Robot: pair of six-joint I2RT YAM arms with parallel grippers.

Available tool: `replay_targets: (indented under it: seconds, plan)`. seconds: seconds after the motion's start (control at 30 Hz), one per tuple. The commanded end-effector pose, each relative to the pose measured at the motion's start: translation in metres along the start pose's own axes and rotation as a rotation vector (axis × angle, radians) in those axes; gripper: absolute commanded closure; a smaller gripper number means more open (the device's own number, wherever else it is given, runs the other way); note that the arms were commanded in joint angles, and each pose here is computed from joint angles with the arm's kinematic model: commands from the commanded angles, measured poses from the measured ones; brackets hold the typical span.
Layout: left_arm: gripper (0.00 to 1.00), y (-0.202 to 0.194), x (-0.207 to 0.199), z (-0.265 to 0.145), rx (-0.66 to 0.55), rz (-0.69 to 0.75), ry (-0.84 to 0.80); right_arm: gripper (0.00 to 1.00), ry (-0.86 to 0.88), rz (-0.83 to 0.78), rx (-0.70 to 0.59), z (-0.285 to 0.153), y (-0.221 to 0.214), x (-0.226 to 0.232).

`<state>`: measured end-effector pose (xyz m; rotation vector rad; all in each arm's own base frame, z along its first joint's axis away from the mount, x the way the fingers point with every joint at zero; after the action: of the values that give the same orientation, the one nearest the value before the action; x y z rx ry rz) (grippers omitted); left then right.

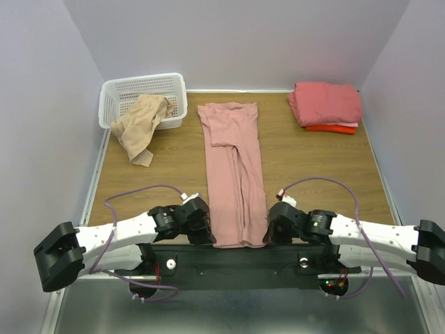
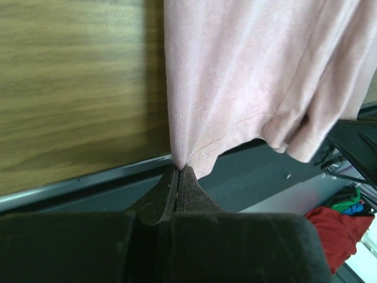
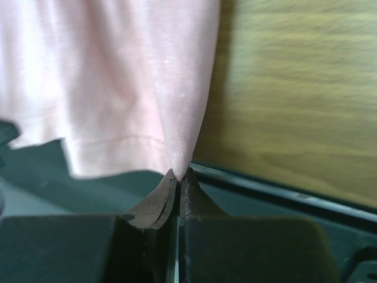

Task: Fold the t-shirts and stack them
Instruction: Fold the tshirt

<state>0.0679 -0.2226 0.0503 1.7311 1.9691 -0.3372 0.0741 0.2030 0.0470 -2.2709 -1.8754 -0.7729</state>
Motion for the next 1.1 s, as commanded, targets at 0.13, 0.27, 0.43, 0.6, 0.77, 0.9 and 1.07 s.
replay_targets:
  seconds: [0.13,0.27,0.43,0.6,0.77,0.9,1.07]
  plan:
    - [1.0,-0.011,0.013,-0.013,0.034,0.014,0.015,1.0,-0.053,0.001,0.039,-0.021,-0.007,-0.021]
    - [1.0,-0.013,0.016,-0.013,0.04,0.01,0.024,1.0,-0.077,-0.005,-0.001,-0.027,0.0,-0.025]
    - [1.0,-0.013,0.007,-0.013,0.042,0.006,-0.029,1.0,-0.127,-0.026,-0.01,-0.031,0.003,-0.03]
    - [1.0,-0.005,-0.006,-0.015,0.012,0.024,-0.05,1.0,-0.112,-0.039,-0.087,-0.036,0.021,-0.015]
    - [1.0,0.015,-0.037,-0.019,-0.048,0.04,-0.118,1.0,-0.072,-0.072,-0.227,-0.049,0.054,0.022]
    - [1.0,0.045,-0.053,-0.02,-0.144,0.047,-0.098,1.0,-0.116,-0.095,-0.29,-0.04,0.075,0.033]
    - [1.0,0.092,-0.075,-0.023,-0.267,0.031,-0.123,1.0,-0.084,-0.059,-0.475,-0.052,0.128,0.061]
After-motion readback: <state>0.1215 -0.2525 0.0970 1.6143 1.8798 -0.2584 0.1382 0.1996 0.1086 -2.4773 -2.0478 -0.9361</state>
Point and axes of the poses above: each gripper's point midway between its finger pads, its own z axis out along the fingers, its own x axis along the line the jaws close on, y = z × x, the point moved 2 cm from there along -z, back along the fingers, and after that the axes turned 5 degrees about z, right-handed, at the moved point
